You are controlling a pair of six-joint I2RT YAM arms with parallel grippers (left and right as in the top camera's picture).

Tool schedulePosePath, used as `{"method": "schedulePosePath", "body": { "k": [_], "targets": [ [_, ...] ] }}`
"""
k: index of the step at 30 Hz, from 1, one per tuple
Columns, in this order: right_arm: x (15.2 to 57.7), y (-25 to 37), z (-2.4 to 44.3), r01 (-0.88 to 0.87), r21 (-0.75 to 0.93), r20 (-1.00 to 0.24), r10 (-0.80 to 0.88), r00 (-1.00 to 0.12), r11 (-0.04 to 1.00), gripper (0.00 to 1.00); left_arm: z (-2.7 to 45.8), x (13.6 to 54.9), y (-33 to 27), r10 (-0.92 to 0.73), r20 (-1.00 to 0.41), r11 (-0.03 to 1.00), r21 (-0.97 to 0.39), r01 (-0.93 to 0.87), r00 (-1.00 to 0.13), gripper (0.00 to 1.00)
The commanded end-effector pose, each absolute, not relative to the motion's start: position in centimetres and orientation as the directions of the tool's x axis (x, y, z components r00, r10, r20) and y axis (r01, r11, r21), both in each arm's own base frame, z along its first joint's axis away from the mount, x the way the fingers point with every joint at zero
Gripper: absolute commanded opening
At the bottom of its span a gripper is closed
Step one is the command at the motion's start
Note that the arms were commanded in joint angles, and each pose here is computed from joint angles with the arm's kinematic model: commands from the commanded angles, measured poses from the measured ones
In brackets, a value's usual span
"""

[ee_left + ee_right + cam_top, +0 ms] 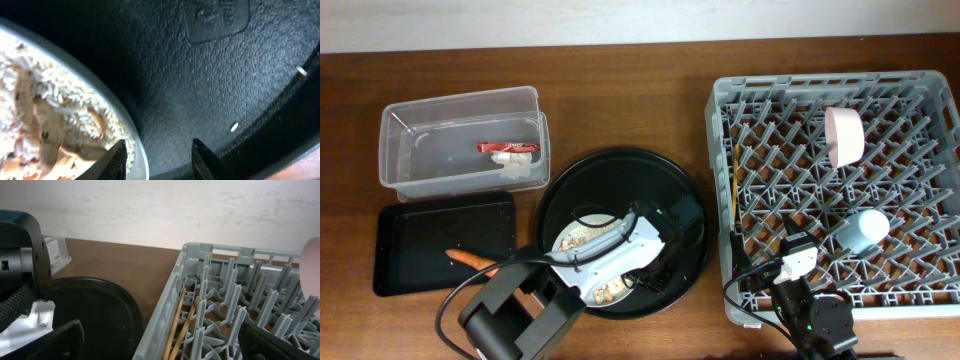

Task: Sort waste into correct bins and load items into the dishwasher rack
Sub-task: 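Grasp the rim of the white plate with the left gripper, then lift the plate left and tip the rice scraps onto the black tray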

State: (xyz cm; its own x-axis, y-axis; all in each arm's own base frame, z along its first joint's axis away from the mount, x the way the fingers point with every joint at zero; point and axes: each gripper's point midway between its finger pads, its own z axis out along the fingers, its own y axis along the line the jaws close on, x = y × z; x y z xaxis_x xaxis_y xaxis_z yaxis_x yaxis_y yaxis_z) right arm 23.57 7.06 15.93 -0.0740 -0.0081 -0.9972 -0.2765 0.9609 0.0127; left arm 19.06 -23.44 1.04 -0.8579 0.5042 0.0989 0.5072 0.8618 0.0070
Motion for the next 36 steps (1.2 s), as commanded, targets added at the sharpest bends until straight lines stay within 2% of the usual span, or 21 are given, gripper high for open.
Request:
{"method": "schedulePosePath", "body": {
  "k": [1,4,8,10,14,17,23,28,32,36],
  "targets": [
    [23.6,6.9,15.6,-0.268,0.012,-0.997,-0.009,-0.077,0.963,0.98,0.0,18.8,-22.4,0.496,0.118,0.863,0.039,0.503,-0.86,0.41],
    [23.6,6.9,15.6,-0.268,0.012,-0.997,-0.009,-0.077,0.963,0.98,0.0,18.8,-22.4,0.496,0.118,0.863,0.039,0.503,-0.86,0.21],
    [23.6,6.9,15.6,-0.268,0.012,-0.997,-0.009,-0.077,0.963,0.98,0.0,20.0,-21.4,0.502,0.086,0.851,0.129,0.51,-0.86,0.11],
    [23.6,6.9,15.6,-0.268,0.012,-0.997,-0.009,-0.077,0.963,0.98,0.1,20.7,-20.9,0.505,0.067,0.843,0.173,0.509,-0.86,0.0],
    [23.6,6.9,15.6,-0.268,0.012,-0.997,-0.009,-0.077,0.963,0.98,0.9,21.9,-20.0,0.511,0.046,0.824,0.257,0.504,-0.859,0.0],
    [23.6,6.9,15.6,-0.268,0.012,-0.997,-0.009,-0.077,0.963,0.98,3.3,23.7,-20.0,0.516,0.012,0.807,0.329,0.491,-0.857,0.0],
    [23.6,6.9,15.6,-0.268,0.012,-0.997,-0.009,-0.077,0.963,0.98,7.9,26.2,-21.4,0.517,-0.06,0.809,0.36,0.464,-0.854,0.0],
    [23.6,6.9,15.6,-0.268,0.012,-0.997,-0.009,-0.077,0.963,0.98,11.2,27.6,-19.5,0.407,-0.085,0.847,0.407,0.341,-0.909,0.0],
    [23.6,6.9,15.6,-0.268,0.012,-0.997,-0.009,-0.077,0.963,0.98,12.1,28.1,-17.0,0.33,-0.053,0.877,0.387,0.285,-0.943,0.0],
    [23.6,6.9,15.6,-0.268,0.012,-0.997,-0.009,-0.077,0.963,0.98,13.0,28.5,-14.1,0.206,-0.03,0.933,0.307,0.187,-0.978,0.0]
  ]
}}
